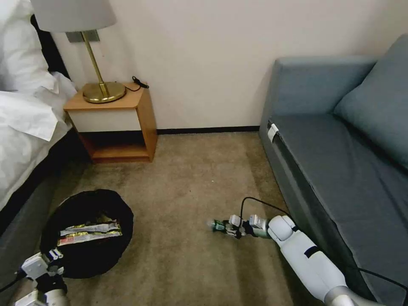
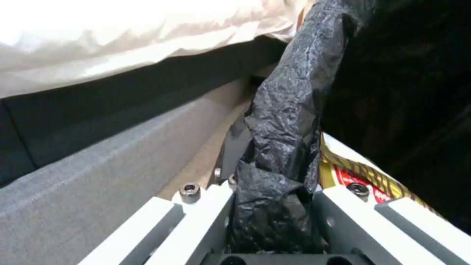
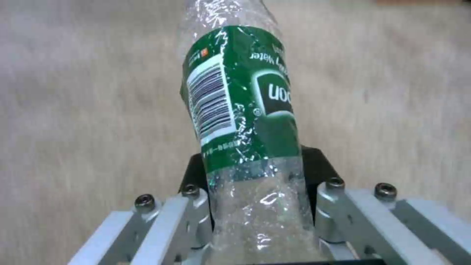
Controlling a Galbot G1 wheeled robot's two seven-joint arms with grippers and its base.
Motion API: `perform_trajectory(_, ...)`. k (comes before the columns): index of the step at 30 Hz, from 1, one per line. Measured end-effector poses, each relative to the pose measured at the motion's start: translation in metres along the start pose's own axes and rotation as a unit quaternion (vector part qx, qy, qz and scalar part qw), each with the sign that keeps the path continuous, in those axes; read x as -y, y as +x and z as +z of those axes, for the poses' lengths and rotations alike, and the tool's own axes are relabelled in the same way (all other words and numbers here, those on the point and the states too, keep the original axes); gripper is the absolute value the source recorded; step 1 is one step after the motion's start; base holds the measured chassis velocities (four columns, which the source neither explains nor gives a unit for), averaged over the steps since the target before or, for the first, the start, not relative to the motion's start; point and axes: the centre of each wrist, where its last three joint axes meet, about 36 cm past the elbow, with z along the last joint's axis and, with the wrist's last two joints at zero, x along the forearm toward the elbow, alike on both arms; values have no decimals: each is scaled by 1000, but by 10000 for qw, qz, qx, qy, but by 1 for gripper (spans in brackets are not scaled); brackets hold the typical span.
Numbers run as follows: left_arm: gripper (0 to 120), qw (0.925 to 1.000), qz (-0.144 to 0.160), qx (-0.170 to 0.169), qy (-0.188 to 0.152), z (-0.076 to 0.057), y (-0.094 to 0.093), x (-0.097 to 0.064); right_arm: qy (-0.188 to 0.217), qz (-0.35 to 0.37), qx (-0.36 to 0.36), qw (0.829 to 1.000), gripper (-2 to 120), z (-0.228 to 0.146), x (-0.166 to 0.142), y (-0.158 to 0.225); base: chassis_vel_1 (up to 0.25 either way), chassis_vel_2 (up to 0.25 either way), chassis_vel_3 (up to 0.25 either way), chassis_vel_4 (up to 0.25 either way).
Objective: Pick up the trash bin, then pick up the garbage on the floor and place it into the trash bin.
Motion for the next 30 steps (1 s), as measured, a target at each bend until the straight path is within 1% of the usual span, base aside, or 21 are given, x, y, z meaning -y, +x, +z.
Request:
perform_trajectory(2, 3, 10000, 8, -4, 4, 1, 0, 1, 60, -37, 324, 9995, 28, -24, -2, -6, 0, 0, 0, 0)
perform_trajectory(3, 3, 10000, 8, -4, 4, 1, 0, 1, 60, -37, 324, 9995, 28, -24, -2, -6, 0, 0, 0, 0)
perform_trajectory(6, 3, 10000, 19, -17, -2, 2, 0, 2, 96, -66, 590, 9982, 28, -42, -8, -13, 0, 0, 0, 0)
perform_trajectory(7, 3, 10000, 24, -22, -1, 3, 0, 2, 125, -40, 794, 9968, 28, -55, -15, -21, 0, 0, 0, 0)
perform_trajectory(8, 3, 10000, 24, -22, -1, 3, 0, 2, 125, -40, 794, 9968, 28, -55, -15, -21, 0, 0, 0, 0)
perform_trajectory(10, 3, 10000, 31, -25, 0, 4, 0, 3, 156, -9, 1005, 9948, 28, -68, -23, -30, 0, 0, 0, 0)
perform_trajectory(11, 3, 10000, 40, -23, 0, 4, -1, 4, 181, 31, 1234, 9922, 28, -82, -31, -40, 0, 0, 0, 0)
perform_trajectory(14, 3, 10000, 47, -24, -1, 4, -1, 4, 153, 91, 1502, 9885, 28, -97, -40, -49, 0, 0, 0, 0)
perform_trajectory(15, 3, 10000, 53, -20, -5, 4, -1, 5, 95, 108, 1770, 9841, 28, -112, -48, -58, 0, 0, 0, 0)
perform_trajectory(16, 3, 10000, 53, -20, -5, 4, -1, 5, 95, 108, 1770, 9841, 28, -112, -48, -58, 0, 0, 0, 0)
perform_trajectory(18, 3, 10000, 60, -21, -7, 4, 0, 5, 33, 108, 2036, 9790, 28, -128, -55, -67, 0, 0, 0, 0)
perform_trajectory(20, 3, 10000, 73, -39, 1, 5, 1, 7, -148, -14, 2528, 9674, 28, -158, -70, -82, 0, 0, 0, 0)
perform_trajectory(21, 3, 10000, 73, -39, 1, 5, 1, 7, -148, -14, 2528, 9674, 28, -158, -70, -82, 0, 0, 0, 0)
perform_trajectory(22, 3, 10000, 79, -46, 5, 6, 1, 8, -222, -85, 2664, 9636, 28, -166, -74, -86, 0, 0, 0, 0)
perform_trajectory(24, 3, 9999, 101, -49, 14, 6, 1, 10, -432, -397, 3002, 9521, 28, -188, -84, -97, 0, 0, 0, 0)
perform_trajectory(25, 3, 9999, 101, -49, 14, 6, 1, 10, -432, -397, 3002, 9521, 28, -188, -84, -97, 0, 0, 0, 0)
perform_trajectory(28, 3, 9999, 122, -19, 14, 5, -1, 10, -866, -815, 3338, 9351, 28, -222, -101, -112, 0, 0, 0, 0)
perform_trajectory(29, 3, 9999, 122, -19, 14, 5, -1, 10, -866, -815, 3338, 9351, 28, -222, -101, -112, 0, 0, 0, 0)
perform_trajectory(30, 3, 9999, 124, -13, 16, 5, -1, 11, -975, -916, 3414, 9303, 28, -232, -106, -116, 0, 0, 0, 0)
